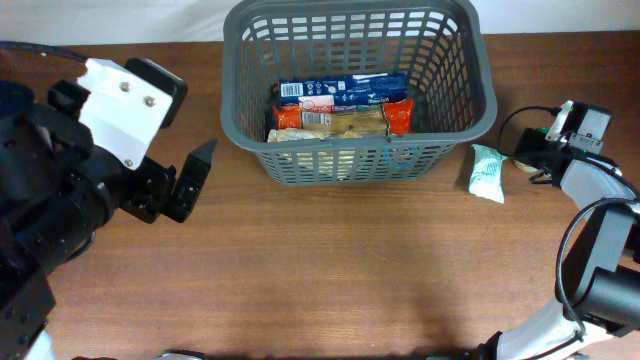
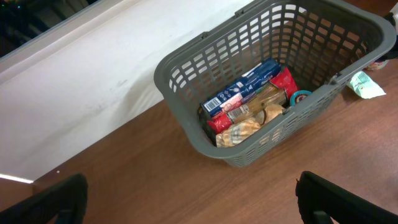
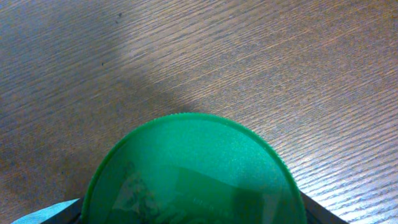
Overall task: Pack container
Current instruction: 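Lower the right gripper onto the green-capped jar and grasp it, then carry the green jar into the basket's right side and release it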
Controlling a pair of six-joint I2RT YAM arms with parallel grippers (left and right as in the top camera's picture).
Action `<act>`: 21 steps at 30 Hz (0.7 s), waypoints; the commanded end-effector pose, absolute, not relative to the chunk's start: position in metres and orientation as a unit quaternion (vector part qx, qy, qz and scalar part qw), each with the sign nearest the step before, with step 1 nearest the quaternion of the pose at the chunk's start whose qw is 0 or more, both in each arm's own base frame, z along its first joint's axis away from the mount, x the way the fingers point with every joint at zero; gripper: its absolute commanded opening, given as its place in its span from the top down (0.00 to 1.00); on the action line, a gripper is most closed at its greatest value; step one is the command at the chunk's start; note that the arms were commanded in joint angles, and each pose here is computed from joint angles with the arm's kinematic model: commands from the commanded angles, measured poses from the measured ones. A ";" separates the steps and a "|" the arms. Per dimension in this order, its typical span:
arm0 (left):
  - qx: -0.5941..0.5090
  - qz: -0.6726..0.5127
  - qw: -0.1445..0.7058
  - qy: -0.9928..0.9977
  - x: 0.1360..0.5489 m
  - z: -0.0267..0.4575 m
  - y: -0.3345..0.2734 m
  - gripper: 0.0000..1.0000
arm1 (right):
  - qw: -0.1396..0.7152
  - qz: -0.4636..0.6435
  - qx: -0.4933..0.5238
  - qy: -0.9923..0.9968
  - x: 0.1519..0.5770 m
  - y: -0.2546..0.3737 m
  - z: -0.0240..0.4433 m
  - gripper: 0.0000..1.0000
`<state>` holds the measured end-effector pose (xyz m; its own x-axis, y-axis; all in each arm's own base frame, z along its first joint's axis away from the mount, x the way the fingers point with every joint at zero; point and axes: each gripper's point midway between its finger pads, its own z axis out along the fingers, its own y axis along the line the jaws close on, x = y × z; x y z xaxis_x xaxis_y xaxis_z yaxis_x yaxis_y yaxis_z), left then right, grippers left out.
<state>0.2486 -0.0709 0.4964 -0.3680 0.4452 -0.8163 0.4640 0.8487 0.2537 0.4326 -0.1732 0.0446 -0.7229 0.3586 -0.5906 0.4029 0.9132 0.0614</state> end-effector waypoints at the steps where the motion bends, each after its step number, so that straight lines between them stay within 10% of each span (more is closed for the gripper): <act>1: 0.271 -0.015 0.492 0.827 0.247 0.497 -0.071 0.00 | 0.312 -0.038 0.210 0.926 0.437 -0.176 0.045 0.32; 21: 0.271 -0.015 0.492 0.827 0.247 0.497 -0.071 0.01 | 0.323 -0.039 0.208 0.923 0.448 -0.180 0.065 0.48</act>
<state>0.2486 -0.0708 0.4964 -0.3684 0.4447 -0.8164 0.4635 0.8491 0.2534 0.4340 -0.1738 0.0471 -0.7305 0.3623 -0.5789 0.4040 0.9127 0.0614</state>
